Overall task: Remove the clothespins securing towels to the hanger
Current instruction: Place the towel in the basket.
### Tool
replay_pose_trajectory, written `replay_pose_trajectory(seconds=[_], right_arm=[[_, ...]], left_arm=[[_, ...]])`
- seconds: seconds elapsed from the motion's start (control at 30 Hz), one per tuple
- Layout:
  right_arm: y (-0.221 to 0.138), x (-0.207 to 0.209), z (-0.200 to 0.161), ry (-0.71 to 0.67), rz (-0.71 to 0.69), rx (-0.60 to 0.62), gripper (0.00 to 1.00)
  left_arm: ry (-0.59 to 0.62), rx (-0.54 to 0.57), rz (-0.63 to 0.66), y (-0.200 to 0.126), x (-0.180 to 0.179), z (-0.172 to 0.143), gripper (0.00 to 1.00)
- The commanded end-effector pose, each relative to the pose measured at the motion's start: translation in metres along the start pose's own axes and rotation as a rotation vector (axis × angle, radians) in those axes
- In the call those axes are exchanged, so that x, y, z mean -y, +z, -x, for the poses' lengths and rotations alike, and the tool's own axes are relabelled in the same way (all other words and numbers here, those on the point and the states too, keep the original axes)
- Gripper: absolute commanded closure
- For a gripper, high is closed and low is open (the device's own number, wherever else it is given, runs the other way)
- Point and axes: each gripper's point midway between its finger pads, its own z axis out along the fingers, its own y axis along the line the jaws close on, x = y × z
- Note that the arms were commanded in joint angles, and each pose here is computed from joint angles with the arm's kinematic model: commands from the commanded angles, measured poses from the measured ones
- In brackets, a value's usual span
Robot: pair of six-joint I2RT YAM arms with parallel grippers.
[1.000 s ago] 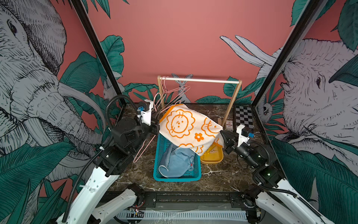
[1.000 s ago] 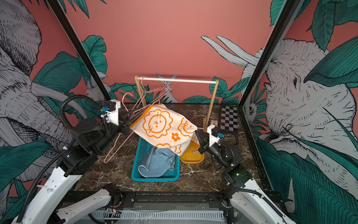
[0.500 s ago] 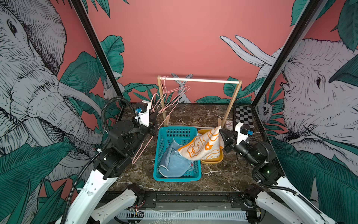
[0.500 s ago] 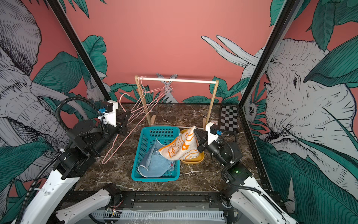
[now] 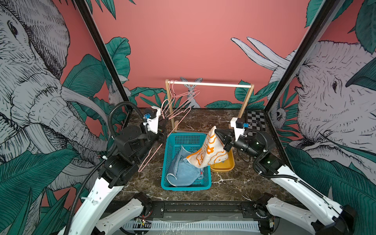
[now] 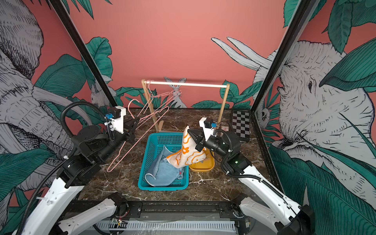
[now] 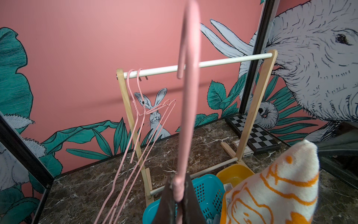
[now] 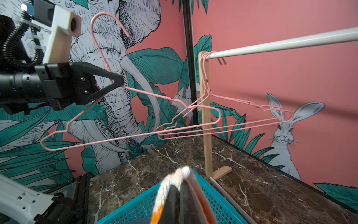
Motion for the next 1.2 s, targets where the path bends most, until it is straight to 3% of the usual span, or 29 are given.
replay_pose_trajectory(seconds=[0.0, 0.2, 0.4, 1.17], right_arm=[[0.010, -0.024, 0.029, -0.065, 0.108, 0.072, 1.00], [0.039, -0.040, 0.029, -0.055, 0.197, 0.058, 1.00], [0.065, -0.047, 0.006, -0.010, 0.254, 0.016, 1.00], [0.140, -0.022, -0.176, 0.189, 0.166, -0.333, 1.00]], left_arm=[[-0.011, 0.021, -0.008, -0.005, 0.001, 0.007, 1.00], [-0.009, 0.020, 0.004, -0.004, -0.001, 0.007, 1.00], [-0.002, 0.020, 0.009, -0.003, -0.002, 0.008, 1.00], [0.004, -0.008, 0.005, 0.004, 0.000, -0.002, 1.00]])
